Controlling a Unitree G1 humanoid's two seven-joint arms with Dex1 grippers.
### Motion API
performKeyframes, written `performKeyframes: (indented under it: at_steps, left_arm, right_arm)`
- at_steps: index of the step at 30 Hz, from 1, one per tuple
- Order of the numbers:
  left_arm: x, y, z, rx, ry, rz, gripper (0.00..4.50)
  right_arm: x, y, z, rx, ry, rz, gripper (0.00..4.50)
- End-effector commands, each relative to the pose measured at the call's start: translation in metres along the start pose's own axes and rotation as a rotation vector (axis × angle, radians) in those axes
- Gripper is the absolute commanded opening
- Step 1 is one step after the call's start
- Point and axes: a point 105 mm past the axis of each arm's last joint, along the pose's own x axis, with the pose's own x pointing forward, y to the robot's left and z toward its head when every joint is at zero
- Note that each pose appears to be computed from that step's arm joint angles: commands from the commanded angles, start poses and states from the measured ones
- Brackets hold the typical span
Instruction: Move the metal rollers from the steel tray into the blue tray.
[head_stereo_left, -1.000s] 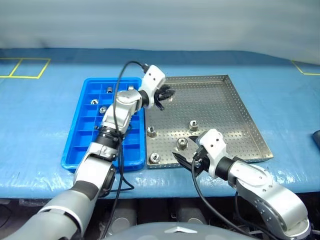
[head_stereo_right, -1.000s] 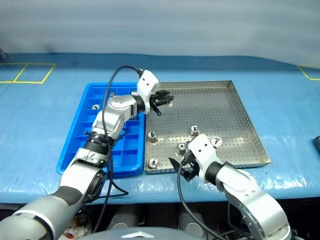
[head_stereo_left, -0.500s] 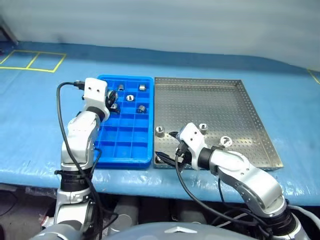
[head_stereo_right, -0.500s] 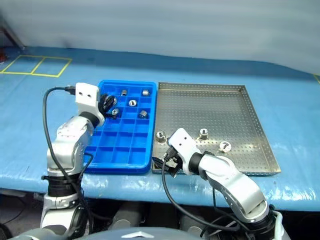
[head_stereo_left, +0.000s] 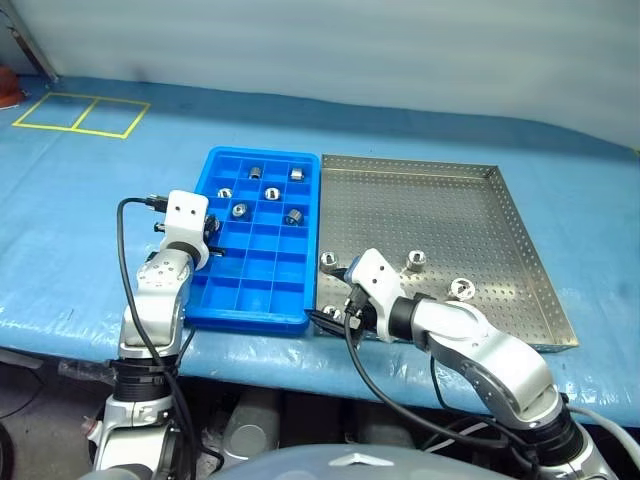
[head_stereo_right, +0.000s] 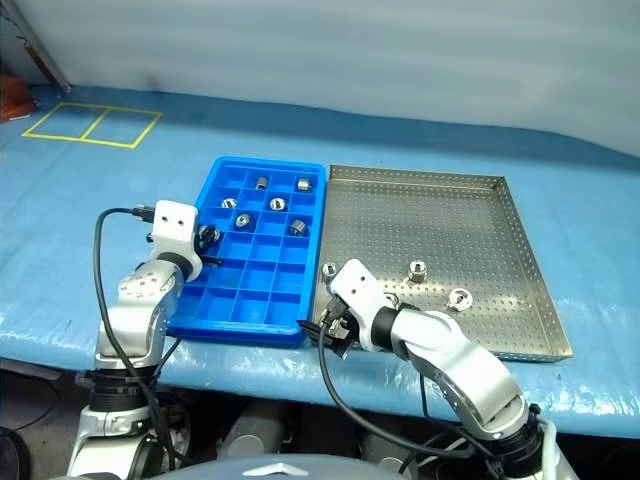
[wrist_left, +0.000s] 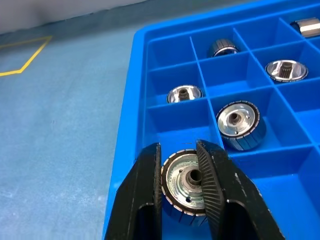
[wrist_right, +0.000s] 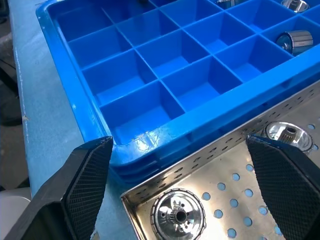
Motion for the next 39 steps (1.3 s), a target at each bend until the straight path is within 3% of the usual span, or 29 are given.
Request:
performKeyframes:
  at_steps: [1,3,7,14,19,23,29,35,39]
  left_arm:
    - [0.0,-0.001,0.016,0.03,-0.059,-0.006,0.76]
    - [0.0,-0.002,0.018,0.024,-0.063,-0.012,0.76]
    - [-0.002,-0.008,0.031,0.0,-0.105,-0.054,1.98]
    - [-0.013,-0.038,0.087,-0.078,-0.318,-0.25,4.29]
    - [-0.024,-0.078,0.109,-0.044,-0.385,-0.532,4.29]
    - [-0.029,-0.118,0.11,0.109,-0.352,-0.802,4.29]
    - [-0.022,-0.155,0.121,0.282,-0.32,-1.044,4.29]
    - [-0.009,-0.204,0.125,0.296,-0.28,-1.16,4.29]
    - [0.005,-0.23,0.121,0.225,-0.257,-1.112,4.29]
  right_arm:
    - [-0.007,-0.001,0.013,-0.028,-0.056,-0.039,4.5]
    - [-0.008,-0.002,0.012,-0.021,-0.057,-0.053,4.5]
    - [-0.01,-0.002,0.011,-0.011,-0.057,-0.069,4.5]
    - [-0.02,-0.005,0.01,-0.006,-0.056,-0.115,4.5]
    - [-0.036,-0.013,0.005,0.003,-0.04,-0.192,4.5]
    - [-0.05,-0.019,-0.004,0.023,-0.01,-0.262,4.5]
    - [-0.062,-0.022,-0.012,0.059,0.0,-0.334,4.5]
    - [-0.067,-0.018,-0.016,0.096,-0.007,-0.389,4.5]
    - [-0.072,-0.017,-0.019,0.113,-0.003,-0.442,4.5]
